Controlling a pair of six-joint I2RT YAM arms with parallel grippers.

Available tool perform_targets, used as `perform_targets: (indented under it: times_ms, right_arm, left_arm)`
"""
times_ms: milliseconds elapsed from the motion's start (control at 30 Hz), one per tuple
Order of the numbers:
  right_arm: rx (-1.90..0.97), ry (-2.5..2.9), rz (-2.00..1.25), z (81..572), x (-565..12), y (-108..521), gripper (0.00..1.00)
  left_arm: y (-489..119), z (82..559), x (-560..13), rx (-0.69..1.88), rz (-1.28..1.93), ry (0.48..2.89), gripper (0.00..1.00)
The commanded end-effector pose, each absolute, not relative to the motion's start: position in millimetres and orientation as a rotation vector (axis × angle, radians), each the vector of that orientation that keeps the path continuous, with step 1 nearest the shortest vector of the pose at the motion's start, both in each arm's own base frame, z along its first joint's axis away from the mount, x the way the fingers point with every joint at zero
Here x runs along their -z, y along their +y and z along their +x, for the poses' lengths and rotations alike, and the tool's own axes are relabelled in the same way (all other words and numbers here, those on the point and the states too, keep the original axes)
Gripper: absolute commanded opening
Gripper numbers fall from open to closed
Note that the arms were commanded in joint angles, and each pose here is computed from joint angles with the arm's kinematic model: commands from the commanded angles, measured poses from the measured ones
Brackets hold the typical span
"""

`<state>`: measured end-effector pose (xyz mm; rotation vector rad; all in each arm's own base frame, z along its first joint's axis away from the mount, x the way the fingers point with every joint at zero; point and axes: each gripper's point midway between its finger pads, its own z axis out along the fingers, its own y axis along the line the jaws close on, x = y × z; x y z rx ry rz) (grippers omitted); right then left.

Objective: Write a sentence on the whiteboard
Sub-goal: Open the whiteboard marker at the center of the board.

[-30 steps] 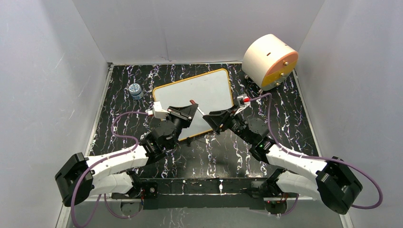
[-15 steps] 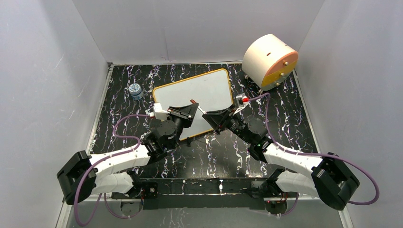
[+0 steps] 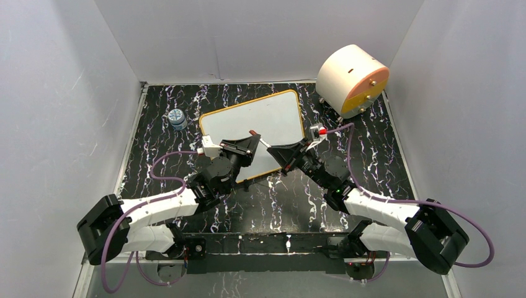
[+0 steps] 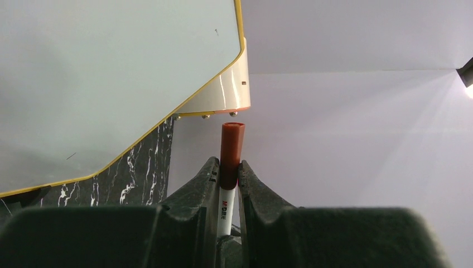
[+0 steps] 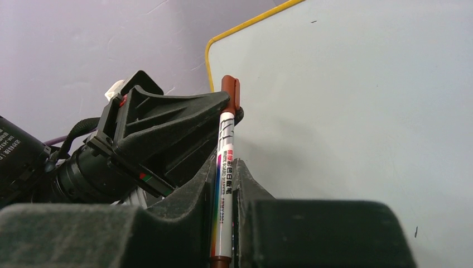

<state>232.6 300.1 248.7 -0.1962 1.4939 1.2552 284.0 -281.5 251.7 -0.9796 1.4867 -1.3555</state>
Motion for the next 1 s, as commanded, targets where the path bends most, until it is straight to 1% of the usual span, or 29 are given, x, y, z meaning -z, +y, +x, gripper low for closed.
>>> perform_targets:
  times_ms: [0, 33, 67, 100, 167, 200, 267, 367, 433, 633, 700, 767, 867, 967]
  right_arm:
    - [-1.253, 1.399, -0.204, 229.7, -269.5, 295.8, 0.00]
    - [-1.245, 1.400, -0.209, 229.4, -268.9, 294.9, 0.00]
    - [-1.238, 1.396, -0.214, 229.1, -269.1, 293.8, 0.00]
    - [-1.231, 1.386, -0.230, 227.7, -270.4, 293.3, 0.00]
    - [-1.221, 1.387, -0.271, 224.1, -269.6, 294.3, 0.00]
    - [-1.211, 1.393, -0.293, 223.0, -268.5, 294.7, 0.00]
    - [-1.189, 1.427, -0.327, 222.5, -263.5, 296.2, 0.00]
    - [-1.161, 1.476, -0.365, 221.3, -257.4, 296.2, 0.00]
    - [-1.140, 1.502, -0.378, 221.4, -254.4, 293.2, 0.00]
    - [-1.085, 1.615, -0.441, 222.0, -243.6, 287.1, 0.00]
    - [-1.077, 1.632, -0.473, 220.0, -243.6, 286.2, 0.00]
    - [-1.073, 1.677, -0.481, 221.2, -240.6, 284.9, 0.00]
    - [-1.113, 1.723, -0.488, 219.0, -241.5, 286.4, 0.00]
    - [-1.137, 1.780, -0.497, 215.7, -243.5, 289.0, 0.00]
  left_arm:
    - [-280.0, 286.1, -263.6, 1.375, -1.008, 1.438, 0.00]
    - [-279.8, 285.8, -262.7, 1.375, -1.008, 1.440, 0.00]
    - [-279.5, 285.4, -261.6, 1.372, -1.004, 1.443, 0.03]
    - [-278.8, 284.9, -261.0, 1.366, -0.995, 1.446, 0.08]
    - [-276.0, 283.6, -259.2, 1.340, -0.967, 1.454, 0.22]
    - [-274.7, 282.6, -259.2, 1.324, -0.942, 1.460, 0.25]
    - [-276.4, 279.6, -264.5, 1.271, -0.820, 1.486, 0.26]
    - [-278.3, 275.5, -273.7, 1.167, -0.643, 1.544, 0.34]
    - [-272.6, 272.4, -272.9, 1.070, -0.554, 1.596, 0.39]
    - [-244.8, 263.4, -285.4, 0.784, -0.241, 1.635, 0.49]
    - [-236.1, 261.2, -291.4, 0.677, -0.130, 1.652, 0.54]
    - [-226.7, 261.1, -293.1, 0.558, -0.033, 1.679, 0.57]
    - [-220.6, 261.0, -291.1, 0.400, 0.155, 1.709, 0.65]
    - [-220.2, 258.0, -286.2, 0.294, 0.354, 1.728, 0.71]
